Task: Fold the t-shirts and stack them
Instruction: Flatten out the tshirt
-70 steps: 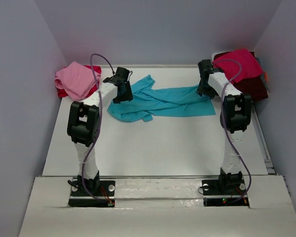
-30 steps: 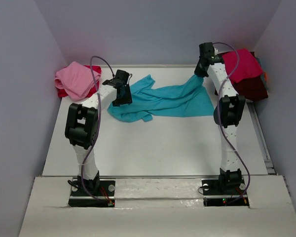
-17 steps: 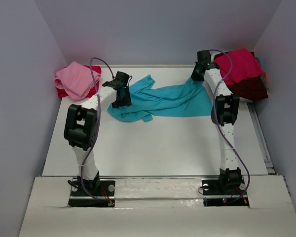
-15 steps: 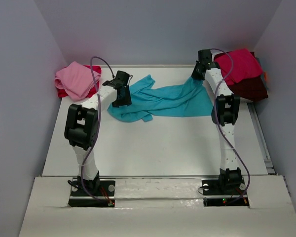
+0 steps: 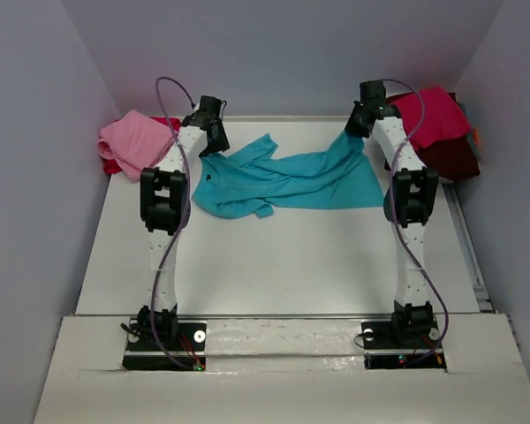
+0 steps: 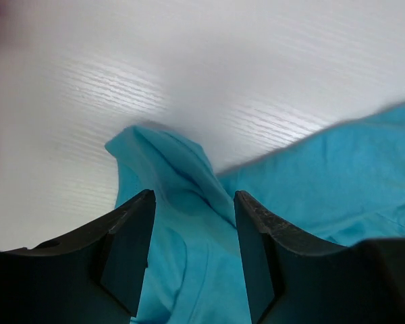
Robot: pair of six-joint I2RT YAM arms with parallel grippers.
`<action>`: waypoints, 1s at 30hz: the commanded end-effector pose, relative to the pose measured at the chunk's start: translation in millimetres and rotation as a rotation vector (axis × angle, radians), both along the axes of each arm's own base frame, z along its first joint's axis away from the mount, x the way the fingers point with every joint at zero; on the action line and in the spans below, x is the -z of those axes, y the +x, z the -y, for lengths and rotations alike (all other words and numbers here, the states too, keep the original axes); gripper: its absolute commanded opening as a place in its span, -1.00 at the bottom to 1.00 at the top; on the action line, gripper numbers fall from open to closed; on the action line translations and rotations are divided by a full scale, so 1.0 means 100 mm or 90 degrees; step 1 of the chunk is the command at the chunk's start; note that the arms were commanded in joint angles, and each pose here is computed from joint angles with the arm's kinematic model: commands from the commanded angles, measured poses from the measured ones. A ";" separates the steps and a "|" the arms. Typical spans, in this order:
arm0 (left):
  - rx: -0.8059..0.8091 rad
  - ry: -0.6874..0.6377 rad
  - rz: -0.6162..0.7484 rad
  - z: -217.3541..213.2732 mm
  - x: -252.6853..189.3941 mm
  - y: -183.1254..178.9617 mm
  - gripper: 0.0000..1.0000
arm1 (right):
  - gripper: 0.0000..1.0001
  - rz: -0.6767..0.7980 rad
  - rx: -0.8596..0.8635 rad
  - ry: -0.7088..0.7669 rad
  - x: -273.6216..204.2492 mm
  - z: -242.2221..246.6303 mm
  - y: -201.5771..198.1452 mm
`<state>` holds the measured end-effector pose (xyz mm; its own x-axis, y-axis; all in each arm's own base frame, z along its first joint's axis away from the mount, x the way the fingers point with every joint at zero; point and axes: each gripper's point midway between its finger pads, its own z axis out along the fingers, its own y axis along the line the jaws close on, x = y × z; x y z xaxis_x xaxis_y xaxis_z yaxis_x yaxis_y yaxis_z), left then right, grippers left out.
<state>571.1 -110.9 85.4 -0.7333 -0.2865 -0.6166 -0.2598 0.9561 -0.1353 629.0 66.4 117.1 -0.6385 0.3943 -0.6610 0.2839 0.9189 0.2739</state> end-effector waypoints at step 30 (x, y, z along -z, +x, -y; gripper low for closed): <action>0.046 -0.099 0.058 -0.14 0.02 0.53 0.27 | -0.86 0.012 -0.021 -0.008 -0.27 0.01 -0.09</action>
<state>618.4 -104.4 75.5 -0.7076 -0.3455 -0.6164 -0.1894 0.9331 -0.3056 617.5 67.4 100.5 -0.6847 0.3756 -0.6246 0.2786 0.9268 0.2518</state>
